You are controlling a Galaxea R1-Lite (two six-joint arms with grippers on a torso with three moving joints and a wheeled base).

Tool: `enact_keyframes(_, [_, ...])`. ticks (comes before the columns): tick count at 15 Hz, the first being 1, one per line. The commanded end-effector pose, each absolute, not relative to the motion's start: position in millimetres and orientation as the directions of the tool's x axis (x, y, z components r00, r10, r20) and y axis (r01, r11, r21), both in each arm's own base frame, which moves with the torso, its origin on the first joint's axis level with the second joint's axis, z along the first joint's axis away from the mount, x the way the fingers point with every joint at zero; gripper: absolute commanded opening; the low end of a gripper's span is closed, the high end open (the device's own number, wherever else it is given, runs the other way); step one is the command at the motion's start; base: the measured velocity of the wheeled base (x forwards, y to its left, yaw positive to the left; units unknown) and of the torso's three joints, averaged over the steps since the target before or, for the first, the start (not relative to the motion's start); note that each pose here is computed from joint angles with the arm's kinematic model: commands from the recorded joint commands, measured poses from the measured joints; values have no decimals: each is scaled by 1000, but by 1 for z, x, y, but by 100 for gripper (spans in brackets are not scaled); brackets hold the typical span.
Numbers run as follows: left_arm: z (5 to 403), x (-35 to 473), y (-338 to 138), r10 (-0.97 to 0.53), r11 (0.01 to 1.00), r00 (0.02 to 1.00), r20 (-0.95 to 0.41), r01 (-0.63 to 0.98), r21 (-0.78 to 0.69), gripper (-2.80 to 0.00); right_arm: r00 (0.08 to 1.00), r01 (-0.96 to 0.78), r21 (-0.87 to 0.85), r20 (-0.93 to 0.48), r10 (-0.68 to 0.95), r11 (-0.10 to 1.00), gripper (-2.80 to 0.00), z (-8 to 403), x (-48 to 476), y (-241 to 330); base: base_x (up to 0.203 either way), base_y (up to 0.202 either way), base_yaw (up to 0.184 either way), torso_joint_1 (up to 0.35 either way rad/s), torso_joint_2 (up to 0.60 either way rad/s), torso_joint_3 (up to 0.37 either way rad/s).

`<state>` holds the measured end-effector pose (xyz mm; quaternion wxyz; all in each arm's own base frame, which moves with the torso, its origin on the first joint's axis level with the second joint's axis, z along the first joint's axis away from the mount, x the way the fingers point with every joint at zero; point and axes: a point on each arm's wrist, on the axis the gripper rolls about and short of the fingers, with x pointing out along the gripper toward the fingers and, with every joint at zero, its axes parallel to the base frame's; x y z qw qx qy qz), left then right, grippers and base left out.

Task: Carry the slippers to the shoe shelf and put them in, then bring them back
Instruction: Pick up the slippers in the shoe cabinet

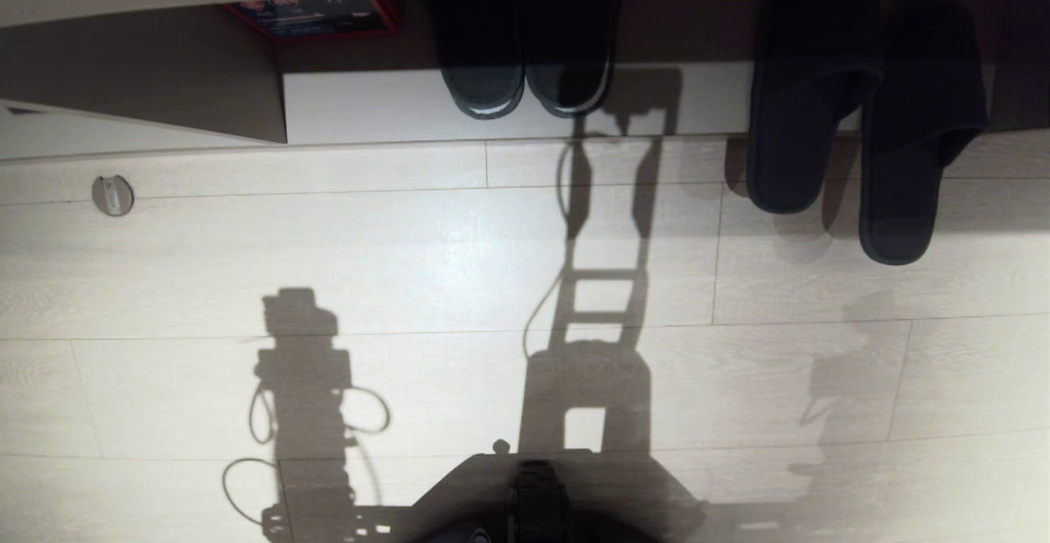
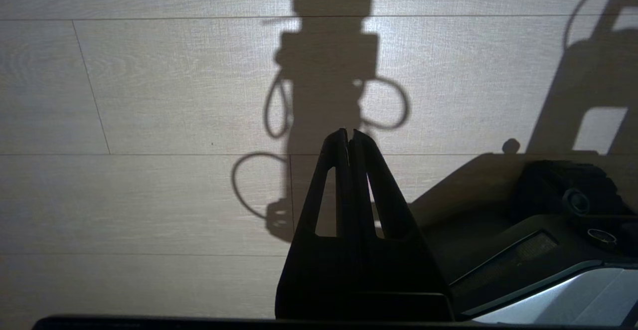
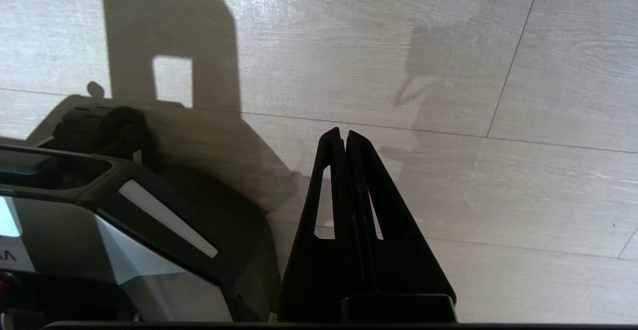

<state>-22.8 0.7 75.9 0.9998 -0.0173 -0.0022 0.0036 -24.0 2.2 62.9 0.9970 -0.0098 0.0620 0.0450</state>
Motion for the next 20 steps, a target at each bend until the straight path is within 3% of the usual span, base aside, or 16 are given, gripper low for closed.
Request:
enact_keyframes(1, [76, -23, 1, 8, 999, 1000, 5, -8, -35, -280, 986, -90, -10, -143, 88, 996, -280, 49, -24, 2, 0, 0, 0, 0, 0, 0])
enact_keyframes(9, [76, -23, 1, 8, 999, 1000, 5, -8, -35, -280, 995, -87, 21, -37, 88, 996, -280, 62, -22, 2, 0, 0, 0, 0, 0, 0])
enact_keyframes(13, [76, -23, 1, 8, 999, 1000, 5, -8, -35, -280, 990, -76, 32, -117, 79, 997, -280, 96, -3, 2, 0, 0, 0, 0, 0, 0])
enact_keyframes(18, [76, -23, 1, 8, 999, 1000, 5, -8, -35, -280, 996, -6, 24, -91, 8, 1000, -280, 150, 34, 0, 0, 0, 0, 0, 0, 0])
enact_keyframes(20, [76, -23, 1, 9, 999, 1000, 5, -9, -35, -280, 992, 1, 23, -124, 2, 1000, -280, 144, 38, -1, 0, 0, 0, 0, 0, 0])
